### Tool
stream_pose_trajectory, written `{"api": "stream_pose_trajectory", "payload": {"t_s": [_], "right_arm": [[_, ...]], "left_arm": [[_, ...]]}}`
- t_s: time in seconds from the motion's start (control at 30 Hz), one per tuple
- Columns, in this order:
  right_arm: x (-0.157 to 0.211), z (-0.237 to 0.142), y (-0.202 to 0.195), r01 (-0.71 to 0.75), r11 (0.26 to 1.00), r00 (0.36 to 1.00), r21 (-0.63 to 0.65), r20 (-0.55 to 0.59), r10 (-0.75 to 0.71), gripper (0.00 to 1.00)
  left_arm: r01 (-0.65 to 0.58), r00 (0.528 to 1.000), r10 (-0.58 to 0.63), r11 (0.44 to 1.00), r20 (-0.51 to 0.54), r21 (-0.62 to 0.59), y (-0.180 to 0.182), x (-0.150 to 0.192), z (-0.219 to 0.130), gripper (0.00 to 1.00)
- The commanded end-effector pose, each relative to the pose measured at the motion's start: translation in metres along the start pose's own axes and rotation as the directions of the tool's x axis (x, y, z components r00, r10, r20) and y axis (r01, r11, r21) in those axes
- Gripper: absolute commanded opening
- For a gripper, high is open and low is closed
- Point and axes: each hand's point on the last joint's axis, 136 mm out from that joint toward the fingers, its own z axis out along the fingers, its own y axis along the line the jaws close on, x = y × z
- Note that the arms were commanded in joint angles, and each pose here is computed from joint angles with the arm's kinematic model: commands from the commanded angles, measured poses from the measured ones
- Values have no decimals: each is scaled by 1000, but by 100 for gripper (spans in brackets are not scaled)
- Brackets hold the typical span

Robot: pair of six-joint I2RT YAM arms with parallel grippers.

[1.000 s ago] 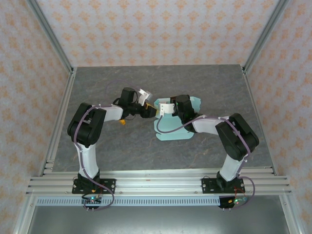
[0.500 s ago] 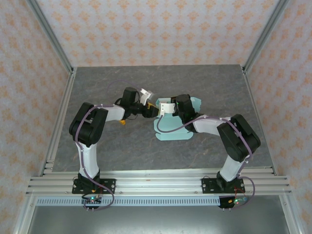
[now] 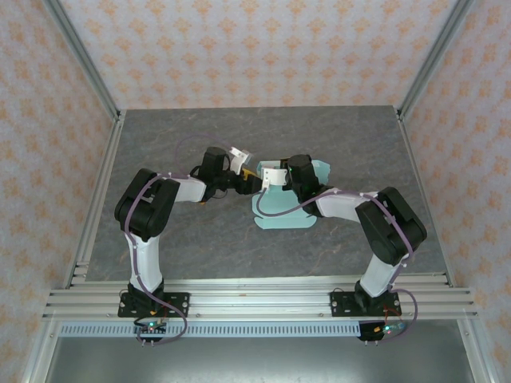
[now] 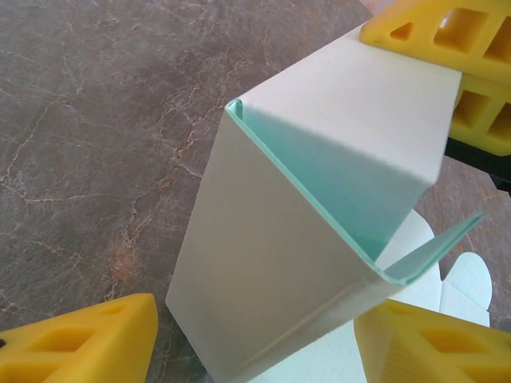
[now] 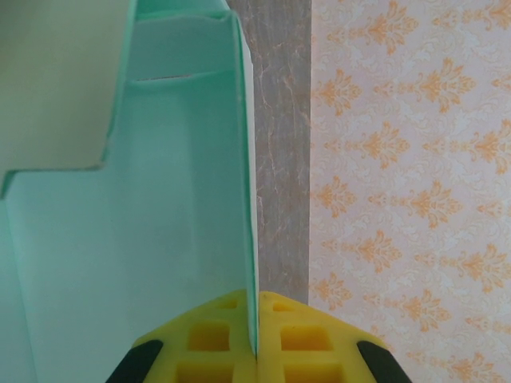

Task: Fold the paper box

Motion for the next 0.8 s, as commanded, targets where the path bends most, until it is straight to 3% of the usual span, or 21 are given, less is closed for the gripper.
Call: {"api": "stream_pose_trajectory", "payload": {"t_s": [0.0,0.37,0.77], "right_arm": [[-23,-8,-5,-23,1000,997,-16,72,24,0],[-25,-8,-7,-38,999,996,-17,81,39,0],[-30,-16,-11,-83,996,992,-33,94,86,0]], "left_arm": [[-56,996,55,998,73,3,-7,-22,-1,68],[-66,996,64,997,61,30,-11,-23,0,70],[80,984,-46,977,171,-196,26,-37,-9,66]]}}
